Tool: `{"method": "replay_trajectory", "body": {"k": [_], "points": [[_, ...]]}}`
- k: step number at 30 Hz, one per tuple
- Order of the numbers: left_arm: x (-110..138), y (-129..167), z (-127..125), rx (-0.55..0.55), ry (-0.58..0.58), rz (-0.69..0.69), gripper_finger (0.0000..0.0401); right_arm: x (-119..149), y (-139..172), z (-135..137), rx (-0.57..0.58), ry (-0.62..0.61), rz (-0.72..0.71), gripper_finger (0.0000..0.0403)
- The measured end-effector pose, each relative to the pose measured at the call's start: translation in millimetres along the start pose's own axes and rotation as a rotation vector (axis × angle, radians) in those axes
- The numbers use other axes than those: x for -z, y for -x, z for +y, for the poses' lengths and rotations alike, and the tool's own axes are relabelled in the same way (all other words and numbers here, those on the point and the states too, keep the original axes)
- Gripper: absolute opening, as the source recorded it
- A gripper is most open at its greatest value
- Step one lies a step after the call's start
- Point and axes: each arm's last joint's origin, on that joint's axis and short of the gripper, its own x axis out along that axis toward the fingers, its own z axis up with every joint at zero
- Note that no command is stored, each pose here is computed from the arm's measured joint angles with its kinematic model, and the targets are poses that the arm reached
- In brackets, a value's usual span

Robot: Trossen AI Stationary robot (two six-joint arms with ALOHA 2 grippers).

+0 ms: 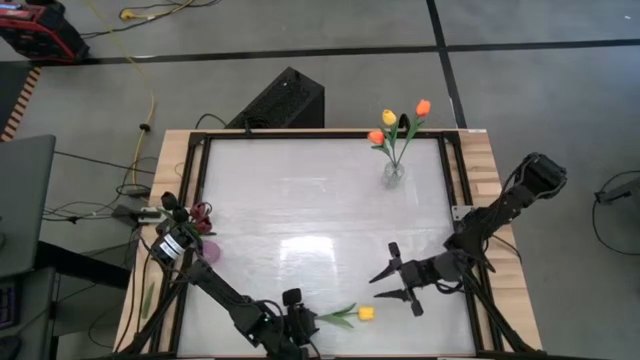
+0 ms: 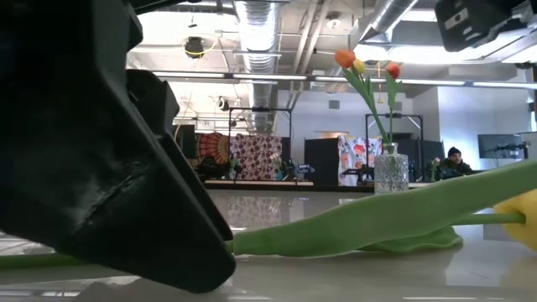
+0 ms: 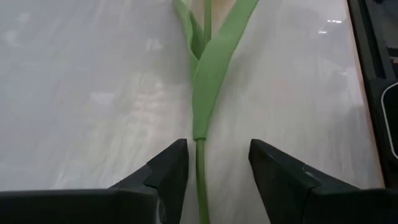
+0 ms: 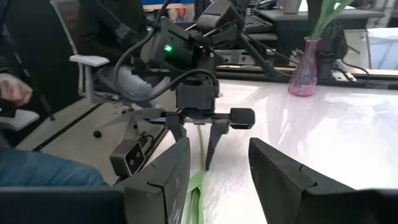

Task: Sort flowers into vase by color
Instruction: Put the yellow tulip into the transparent vase

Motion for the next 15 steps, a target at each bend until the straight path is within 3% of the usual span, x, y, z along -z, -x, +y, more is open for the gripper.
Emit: {"method": "replay_trajectory", "body": {"k": [3,9,15], "points": [[0.7,-0.5,0.3,-0.002,-0.003,0.004,0.0129,0.1,0.7,1.0,0.014,-0.010,-0.003,0.0191],[-1.2,-3.6,3.8,-0.023,0.020,-0.007,0.0014,-2.5,0.2,0.1,0.017,-0.024,-0.027,0.0191],[-6.5,-1.2,7.7,-0.090,0.016,-0.068,0.0002,-6.7,2.4,5.6,-0.015,-0.046,-0.072,0.0191]]}}
